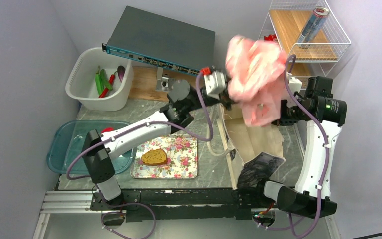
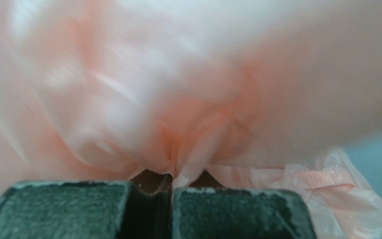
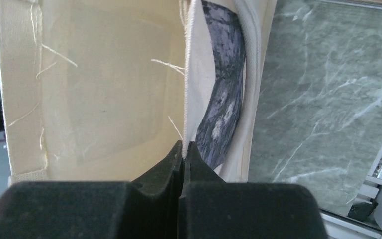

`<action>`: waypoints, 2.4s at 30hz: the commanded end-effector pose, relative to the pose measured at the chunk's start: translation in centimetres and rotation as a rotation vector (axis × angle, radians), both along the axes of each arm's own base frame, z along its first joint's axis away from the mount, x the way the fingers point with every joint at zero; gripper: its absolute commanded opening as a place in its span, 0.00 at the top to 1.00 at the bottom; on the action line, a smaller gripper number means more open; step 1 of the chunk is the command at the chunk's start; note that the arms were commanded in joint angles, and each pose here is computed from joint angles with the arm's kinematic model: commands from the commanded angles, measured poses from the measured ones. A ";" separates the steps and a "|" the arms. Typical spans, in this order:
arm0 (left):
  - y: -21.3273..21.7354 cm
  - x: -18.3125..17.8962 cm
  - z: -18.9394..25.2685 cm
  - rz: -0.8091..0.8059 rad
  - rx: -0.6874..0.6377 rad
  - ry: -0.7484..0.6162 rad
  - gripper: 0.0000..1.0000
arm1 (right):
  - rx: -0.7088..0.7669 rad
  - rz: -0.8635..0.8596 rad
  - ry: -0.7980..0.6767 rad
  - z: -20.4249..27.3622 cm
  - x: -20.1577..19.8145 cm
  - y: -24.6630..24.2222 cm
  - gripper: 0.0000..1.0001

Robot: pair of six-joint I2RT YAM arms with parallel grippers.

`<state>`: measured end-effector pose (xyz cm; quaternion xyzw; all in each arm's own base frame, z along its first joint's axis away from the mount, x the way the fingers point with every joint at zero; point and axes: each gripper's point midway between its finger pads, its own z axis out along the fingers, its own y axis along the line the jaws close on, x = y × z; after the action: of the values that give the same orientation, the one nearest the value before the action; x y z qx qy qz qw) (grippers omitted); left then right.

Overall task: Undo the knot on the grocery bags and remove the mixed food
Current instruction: Place the takeout bag at the takeout bag, then move the takeout bag to the corner of the board.

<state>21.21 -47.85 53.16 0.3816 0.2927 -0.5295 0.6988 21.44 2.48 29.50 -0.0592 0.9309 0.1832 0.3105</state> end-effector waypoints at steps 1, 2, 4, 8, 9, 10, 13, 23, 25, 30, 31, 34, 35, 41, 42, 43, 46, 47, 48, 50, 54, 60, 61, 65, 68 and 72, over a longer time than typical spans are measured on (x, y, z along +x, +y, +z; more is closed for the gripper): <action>2.0 -1.0 -6.5 0.023 0.149 -0.043 1.00 | -0.073 -0.092 -0.172 3.8 1.7 -1.6 1.00; 2.9 -1.2 -8.9 0.031 0.218 -0.061 1.00 | -0.095 -0.116 -0.181 4.1 1.8 -2.1 1.00; 4.3 -2.0 -13.1 0.001 0.389 -0.061 1.00 | -0.118 -0.143 -0.189 4.2 1.9 -2.7 1.00; 4.0 -1.6 -21.7 -0.050 0.780 0.010 1.00 | -0.133 -0.129 -0.235 4.6 1.9 -2.7 1.00; 3.5 -0.8 -22.3 -0.038 0.833 0.048 1.00 | -0.133 -0.109 -0.242 4.6 1.8 -2.5 1.00; 3.2 0.3 -23.3 -0.012 0.900 0.097 1.00 | -0.137 -0.097 -0.246 4.5 1.8 -2.4 1.00; 0.7 2.0 -24.6 -0.042 1.022 0.195 1.00 | -0.141 -0.072 -0.241 3.9 1.6 -2.3 1.00; -0.8 -3.0 -39.0 -0.338 1.450 0.220 1.00 | -0.258 -0.128 -0.314 5.5 2.8 -4.6 1.00; -0.4 -2.8 -41.4 -0.317 1.511 0.249 1.00 | -0.262 -0.132 -0.312 5.4 2.9 -4.7 1.00; -2.1 0.9 -38.0 -0.191 1.359 0.288 0.36 | -0.279 -0.138 -0.277 3.8 2.8 -5.2 1.00; -2.5 1.2 -35.2 -0.192 1.280 0.289 0.22 | -0.284 -0.133 -0.270 3.5 2.8 -5.2 1.00; -2.8 0.7 -25.2 -0.192 1.045 0.204 0.01 | -0.297 -0.118 -0.251 2.7 2.8 -5.4 1.00; -2.6 0.2 -21.6 -0.190 0.968 0.169 0.01 | -0.302 -0.108 -0.246 2.5 2.8 -5.4 1.00; 1.5 -1.8 -9.3 -0.135 0.695 0.064 0.01 | -0.416 -0.130 -0.209 0.7 3.3 -7.8 1.00; 2.4 -1.5 -9.0 -0.120 0.689 0.074 0.01 | -0.446 -0.136 -0.198 0.5 3.3 -8.4 1.00; 3.1 -0.9 -9.3 -0.101 0.692 0.097 0.01 | -0.486 -0.139 -0.191 0.5 3.2 -9.0 1.00; 5.8 1.2 -10.7 -0.037 0.713 0.179 0.01 | -0.670 -0.138 -0.158 0.5 2.2 -12.1 1.00; 6.6 1.8 -11.3 -0.021 0.722 0.209 0.01 | -0.741 -0.143 -0.139 0.5 1.6 -13.4 1.00; 7.3 2.3 -12.0 -0.008 0.731 0.236 0.01 | -0.806 -0.146 -0.120 0.4 1.0 -14.7 1.00; 8.5 3.0 -13.1 0.019 0.745 0.266 0.01 | -0.912 -0.144 -0.078 0.3 -0.5 -17.2 1.00; 9.7 3.3 -14.9 0.052 0.755 0.280 0.01 | -1.013 -0.165 0.025 0.1 -3.3 -21.5 1.00; 9.8 3.1 -15.6 0.048 0.742 0.280 0.01 | -1.063 -0.321 0.075 2.4 -4.6 -28.2 1.00; 9.8 3.1 -15.7 0.048 0.739 0.280 0.01 | -1.063 -0.342 0.082 2.5 -4.4 -29.0 1.00; 9.9 3.2 -15.9 0.051 0.736 0.289 0.01 | -0.962 -0.354 0.053 2.7 -3.3 -28.3 0.78; 10.0 3.1 -16.3 0.051 0.739 0.298 0.01 | -0.854 -0.300 -0.022 3.4 -2.1 -24.9 0.55; 10.2 3.1 -16.6 0.055 0.742 0.312 0.00 | -0.825 -0.284 -0.066 4.2 -1.0 -22.1 0.18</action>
<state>24.79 -38.09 34.65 0.5218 0.5927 -0.4124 0.4542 19.71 -23.09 31.41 -0.0466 0.9257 -0.2667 0.2642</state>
